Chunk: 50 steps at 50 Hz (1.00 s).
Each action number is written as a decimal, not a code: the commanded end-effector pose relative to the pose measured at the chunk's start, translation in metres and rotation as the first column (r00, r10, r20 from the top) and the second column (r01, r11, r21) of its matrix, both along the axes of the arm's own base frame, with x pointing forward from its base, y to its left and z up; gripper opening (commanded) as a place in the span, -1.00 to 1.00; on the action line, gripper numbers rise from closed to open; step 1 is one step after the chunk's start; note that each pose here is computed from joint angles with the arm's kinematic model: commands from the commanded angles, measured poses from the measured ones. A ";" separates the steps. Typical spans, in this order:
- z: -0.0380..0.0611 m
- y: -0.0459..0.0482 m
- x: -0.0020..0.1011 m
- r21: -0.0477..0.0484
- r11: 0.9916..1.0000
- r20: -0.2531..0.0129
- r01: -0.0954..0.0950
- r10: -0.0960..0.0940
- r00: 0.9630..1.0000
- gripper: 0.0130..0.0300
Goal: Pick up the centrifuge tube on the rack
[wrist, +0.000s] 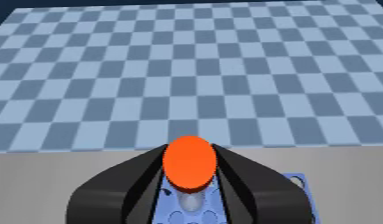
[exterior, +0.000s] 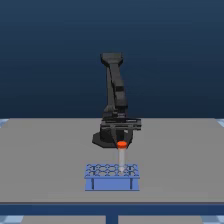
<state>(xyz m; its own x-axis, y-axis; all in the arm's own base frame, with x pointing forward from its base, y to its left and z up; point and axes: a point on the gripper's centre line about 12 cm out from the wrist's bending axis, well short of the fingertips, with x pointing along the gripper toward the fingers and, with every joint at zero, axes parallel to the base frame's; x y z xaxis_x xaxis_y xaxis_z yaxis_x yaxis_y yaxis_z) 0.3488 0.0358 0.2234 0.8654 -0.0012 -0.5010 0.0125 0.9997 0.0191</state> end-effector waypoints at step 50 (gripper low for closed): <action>0.0330 0.0001 0.000 -0.019 1.000 0.000 -0.012 0.012 1.000 -1.00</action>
